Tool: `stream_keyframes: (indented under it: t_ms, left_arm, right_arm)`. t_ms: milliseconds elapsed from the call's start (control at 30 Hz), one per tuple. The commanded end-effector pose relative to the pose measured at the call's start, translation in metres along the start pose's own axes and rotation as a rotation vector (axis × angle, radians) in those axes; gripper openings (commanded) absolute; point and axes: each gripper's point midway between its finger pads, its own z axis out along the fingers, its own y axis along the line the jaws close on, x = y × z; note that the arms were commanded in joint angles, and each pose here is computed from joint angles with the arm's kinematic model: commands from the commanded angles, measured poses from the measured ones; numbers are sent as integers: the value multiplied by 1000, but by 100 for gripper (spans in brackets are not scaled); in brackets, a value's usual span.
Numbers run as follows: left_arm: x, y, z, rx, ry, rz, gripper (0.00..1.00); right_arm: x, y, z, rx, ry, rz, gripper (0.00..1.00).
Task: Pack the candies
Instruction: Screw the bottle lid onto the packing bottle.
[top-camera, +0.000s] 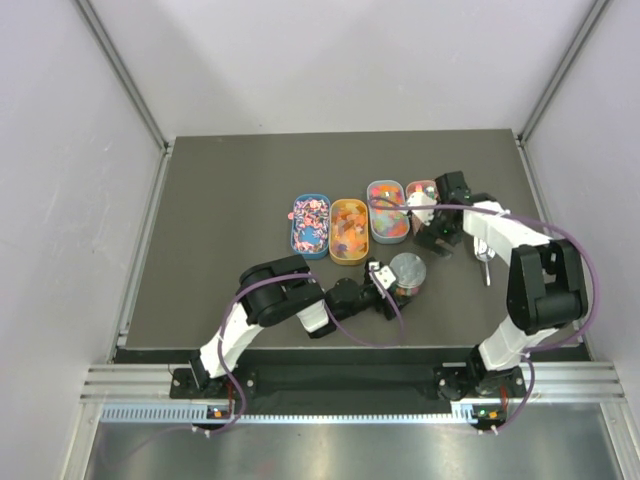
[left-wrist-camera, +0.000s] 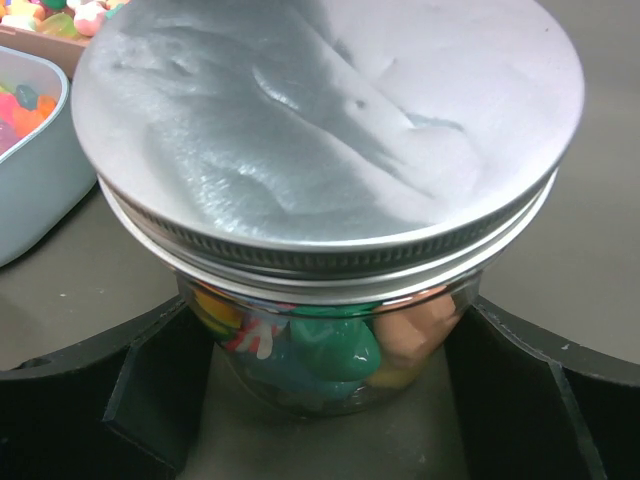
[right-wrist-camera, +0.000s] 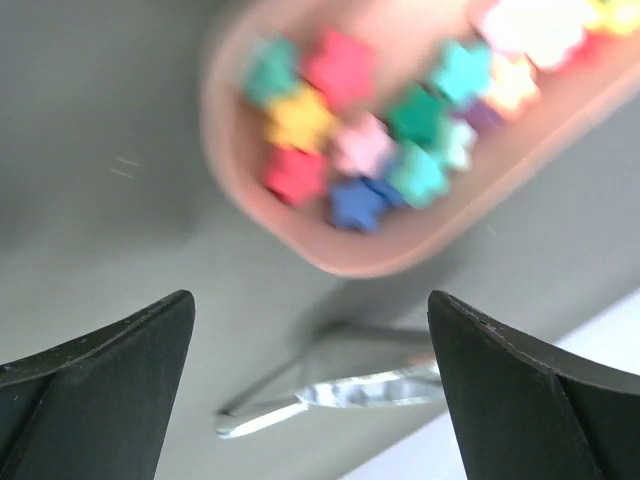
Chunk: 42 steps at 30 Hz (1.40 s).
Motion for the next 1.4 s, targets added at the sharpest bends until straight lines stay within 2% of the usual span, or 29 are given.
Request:
stream_keyframes:
  t_ms: [0, 67, 133, 167, 200, 233, 267, 300, 333, 367, 400, 433, 467, 500, 567, 600, 667, 700, 1033, 1133, 1267, 1367]
  left_arm:
    - [171, 8, -91, -24, 643, 52, 46]
    - [173, 8, -91, -28, 646, 49, 38]
    - [174, 8, -92, -25, 651, 49, 20]
    - [176, 8, -93, -29, 656, 46, 10]
    - [177, 8, -94, -30, 660, 46, 6]
    - [177, 8, -94, -31, 663, 50, 0]
    - [176, 9, -94, -30, 664, 57, 0]
    - [177, 8, -96, -27, 668, 63, 0]
    - [176, 9, -95, -30, 668, 69, 0]
    - [176, 9, -96, -25, 670, 73, 0]
    - [177, 9, -96, -21, 676, 79, 0]
    - [177, 10, -97, -17, 684, 88, 0]
    - [178, 9, -98, -15, 698, 89, 0]
    - [179, 9, -97, -12, 704, 95, 0]
    - [188, 13, -101, -20, 734, 107, 0]
    - [189, 13, -100, -21, 734, 112, 0]
    - [193, 13, -101, -19, 742, 110, 0]
    - [193, 11, -101, -12, 743, 107, 0]
    - [213, 2, -112, 36, 820, 115, 0]
    - [214, 1, -111, 32, 822, 137, 0]
    - [218, -5, -114, 50, 835, 156, 0]
    - [217, -7, -116, 57, 834, 174, 0]
  right_arm:
    - [11, -41, -15, 104, 14, 44, 100]
    - [23, -60, -16, 136, 27, 78, 100]
    - [33, -83, -25, 154, -14, 131, 100]
    - [20, -96, -43, 161, -77, 127, 100]
    - [15, -103, -53, 135, -168, 142, 100]
    - [12, -109, -64, 117, -229, 90, 100]
    - [5, -98, -87, 45, -289, 38, 100]
    - [-17, -85, -102, -26, -440, -130, 100]
    - [-25, -77, -120, -55, -488, -211, 100]
    - [-23, -49, -126, -167, -500, -252, 100]
    - [-35, -32, -133, -227, -540, -372, 100]
    - [-44, -30, -138, -268, -541, -425, 100]
    - [-38, -5, -143, -397, -508, -448, 100]
    - [-57, 4, -145, -426, -509, -450, 100]
    - [-61, 16, -146, -435, -496, -522, 100]
    - [-65, 28, -145, -426, -513, -698, 100]
    - [-48, 52, -138, -454, -474, -853, 100]
    - [-49, 59, -137, -457, -494, -926, 100]
    - [-34, 78, -116, -491, -568, -1224, 100]
    - [-45, 79, -122, -487, -613, -1148, 100]
    - [-37, 99, -124, -509, -606, -1232, 99]
    - [-44, 108, -132, -508, -608, -1234, 100]
